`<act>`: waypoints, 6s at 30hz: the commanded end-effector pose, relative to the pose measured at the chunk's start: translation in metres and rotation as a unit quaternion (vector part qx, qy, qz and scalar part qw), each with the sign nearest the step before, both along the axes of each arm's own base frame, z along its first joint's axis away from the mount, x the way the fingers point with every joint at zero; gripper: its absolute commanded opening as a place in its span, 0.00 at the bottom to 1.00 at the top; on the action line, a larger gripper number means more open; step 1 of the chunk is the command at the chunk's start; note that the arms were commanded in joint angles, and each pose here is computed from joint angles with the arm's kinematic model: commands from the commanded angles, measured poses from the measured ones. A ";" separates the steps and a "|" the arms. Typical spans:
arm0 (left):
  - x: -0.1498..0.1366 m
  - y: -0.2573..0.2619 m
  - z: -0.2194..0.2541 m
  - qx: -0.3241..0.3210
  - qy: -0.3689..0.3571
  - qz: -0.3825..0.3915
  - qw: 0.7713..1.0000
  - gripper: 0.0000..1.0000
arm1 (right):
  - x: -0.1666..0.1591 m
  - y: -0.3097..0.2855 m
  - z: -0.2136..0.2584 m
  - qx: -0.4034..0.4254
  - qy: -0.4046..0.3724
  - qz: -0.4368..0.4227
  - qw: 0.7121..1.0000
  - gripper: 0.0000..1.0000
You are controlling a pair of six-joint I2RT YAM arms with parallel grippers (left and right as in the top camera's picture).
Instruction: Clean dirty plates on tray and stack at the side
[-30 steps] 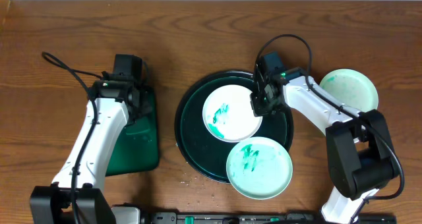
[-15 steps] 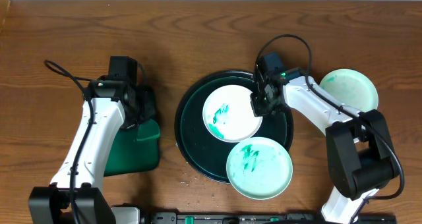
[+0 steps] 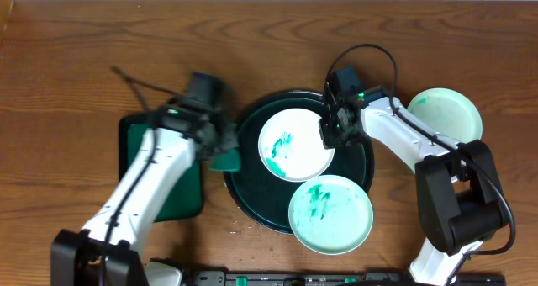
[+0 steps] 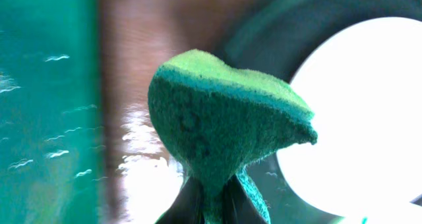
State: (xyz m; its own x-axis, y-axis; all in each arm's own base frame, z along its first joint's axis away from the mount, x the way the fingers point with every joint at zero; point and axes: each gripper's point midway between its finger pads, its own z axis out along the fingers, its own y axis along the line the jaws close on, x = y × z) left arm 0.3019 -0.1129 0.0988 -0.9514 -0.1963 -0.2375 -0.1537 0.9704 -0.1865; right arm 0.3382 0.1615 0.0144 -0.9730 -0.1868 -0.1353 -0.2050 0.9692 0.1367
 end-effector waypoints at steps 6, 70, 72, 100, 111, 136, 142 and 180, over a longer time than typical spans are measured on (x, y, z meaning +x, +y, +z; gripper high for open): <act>-0.016 -0.079 -0.044 -0.036 0.046 -0.082 0.995 0.07 | -0.007 0.002 -0.008 0.006 0.018 -0.025 1.000 0.01; -0.012 -0.165 -0.074 -0.221 0.099 -0.146 0.959 0.07 | -0.035 0.027 -0.034 0.038 0.039 -0.062 0.997 0.01; -0.013 -0.175 -0.072 -0.227 0.094 -0.149 0.958 0.07 | -0.036 0.027 -0.034 0.037 0.041 -0.062 0.997 0.01; 0.011 0.000 -0.110 0.008 0.133 0.028 0.991 0.07 | -0.043 0.022 -0.036 0.026 0.054 -0.063 0.996 0.01; -0.020 -0.081 -0.089 -0.163 0.156 -0.153 0.962 0.07 | -0.043 0.021 -0.036 0.023 0.052 -0.064 0.996 0.01; 0.068 -0.030 -0.099 0.021 -0.014 -0.015 1.000 0.07 | -0.056 0.015 -0.037 0.007 0.079 -0.065 0.995 0.01; 0.053 -0.024 -0.091 0.040 0.020 -0.029 0.999 0.07 | -0.055 0.015 -0.037 0.009 0.076 -0.065 0.995 0.01; 0.003 0.131 0.058 0.140 -0.023 0.171 0.975 0.07 | -0.001 0.033 0.110 -0.120 -0.238 0.159 0.951 0.01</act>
